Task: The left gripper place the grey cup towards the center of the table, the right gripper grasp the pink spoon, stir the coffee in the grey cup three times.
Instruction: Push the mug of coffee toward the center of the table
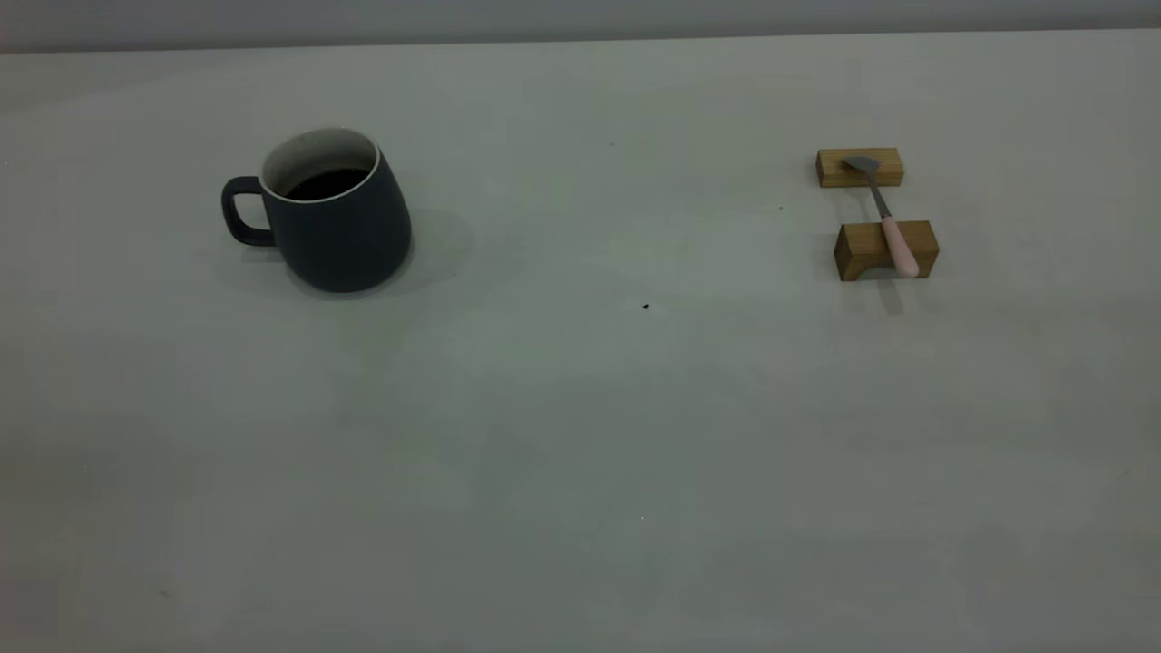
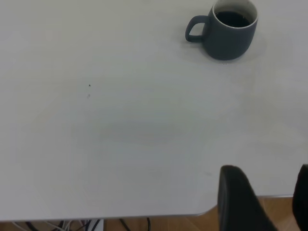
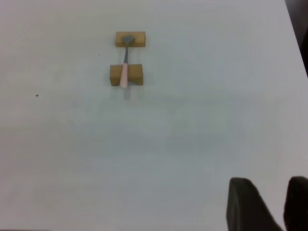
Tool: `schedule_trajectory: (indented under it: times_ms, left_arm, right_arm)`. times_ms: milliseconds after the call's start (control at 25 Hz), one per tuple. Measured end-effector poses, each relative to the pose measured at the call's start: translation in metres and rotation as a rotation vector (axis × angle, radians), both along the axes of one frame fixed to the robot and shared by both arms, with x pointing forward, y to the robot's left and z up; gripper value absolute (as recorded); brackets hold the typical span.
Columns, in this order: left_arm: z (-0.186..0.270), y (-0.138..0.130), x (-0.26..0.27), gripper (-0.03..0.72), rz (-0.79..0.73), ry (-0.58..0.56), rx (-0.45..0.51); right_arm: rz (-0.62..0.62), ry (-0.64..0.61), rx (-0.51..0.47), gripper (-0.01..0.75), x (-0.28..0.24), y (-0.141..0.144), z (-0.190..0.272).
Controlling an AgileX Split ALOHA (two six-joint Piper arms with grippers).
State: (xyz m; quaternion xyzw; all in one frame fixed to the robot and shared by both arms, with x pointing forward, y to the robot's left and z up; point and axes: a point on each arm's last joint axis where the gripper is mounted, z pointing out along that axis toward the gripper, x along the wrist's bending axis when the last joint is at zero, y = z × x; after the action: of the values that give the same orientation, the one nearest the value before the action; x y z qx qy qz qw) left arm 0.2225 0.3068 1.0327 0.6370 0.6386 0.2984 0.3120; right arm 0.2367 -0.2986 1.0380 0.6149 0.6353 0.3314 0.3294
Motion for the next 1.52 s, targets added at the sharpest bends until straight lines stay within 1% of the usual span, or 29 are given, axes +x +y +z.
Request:
schedule_trajectory:
  times_ms: [120, 200, 280, 400, 440, 560, 600, 720, 840, 920, 960, 1040, 1240, 1320, 1400, 1520]
  left_arm:
    - [0.004, 0.001, 0.006, 0.355, 0.012, 0.027, 0.013]
    - [0.015, 0.003, 0.018, 0.355, 0.035, 0.049, 0.042]
    - [0.027, 0.005, 0.038, 0.355, 0.048, 0.097, 0.080]
    - [0.036, 0.005, 0.082, 0.355, 0.047, 0.210, 0.152]
    - [0.038, 0.005, 0.096, 0.356, 0.032, 0.220, 0.178]
    - [0.034, 0.000, 0.144, 0.396, -0.069, 0.258, 0.262]
    - [0.033, -0.002, 0.158, 0.425, -0.111, 0.246, 0.294]
    - [0.022, -0.006, 0.198, 0.521, -0.233, 0.265, 0.382]
    - [0.001, -0.010, 0.241, 0.608, -0.329, 0.368, 0.435]
    - [-0.012, -0.013, 0.271, 0.642, -0.385, 0.429, 0.460]
    - [-0.023, -0.015, 0.285, 0.653, -0.420, 0.469, 0.470]
    - [-0.037, -0.018, 0.315, 0.662, -0.487, 0.512, 0.491]
    - [-0.085, -0.033, 0.378, 0.664, -0.742, 0.619, 0.550]
    - [-0.101, -0.039, 0.399, 0.664, -0.834, 0.637, 0.569]
    - [-0.119, -0.043, 0.415, 0.662, -0.918, 0.664, 0.569]
    - [-0.136, -0.046, 0.435, 0.661, -1.000, 0.672, 0.588]
  right_arm:
    - [0.000, 0.000, 0.000, 0.237, 0.000, 0.000, 0.000]
    - [0.000, 0.000, 0.000, 0.237, 0.000, 0.000, 0.000]
    - [0.000, 0.000, 0.000, 0.237, 0.000, 0.000, 0.000]
    - [0.000, 0.000, 0.000, 0.237, 0.000, 0.000, 0.000]
    - [0.000, 0.000, 0.000, 0.237, 0.000, 0.000, 0.000]
    - [0.000, 0.000, 0.000, 0.237, 0.000, 0.000, 0.000]
    - [0.000, 0.000, 0.000, 0.237, 0.000, 0.000, 0.000]
    - [0.000, 0.000, 0.000, 0.237, 0.000, 0.000, 0.000]
    - [0.000, 0.000, 0.000, 0.237, 0.000, 0.000, 0.000]
    - [0.000, 0.000, 0.000, 0.237, 0.000, 0.000, 0.000]
    - [0.000, 0.000, 0.000, 0.237, 0.000, 0.000, 0.000]
    - [0.000, 0.000, 0.000, 0.237, 0.000, 0.000, 0.000]
    - [0.000, 0.000, 0.000, 0.237, 0.000, 0.000, 0.000]
    - [0.000, 0.000, 0.000, 0.237, 0.000, 0.000, 0.000]
    - [0.000, 0.000, 0.000, 0.237, 0.000, 0.000, 0.000]
    - [0.000, 0.000, 0.000, 0.237, 0.000, 0.000, 0.000]
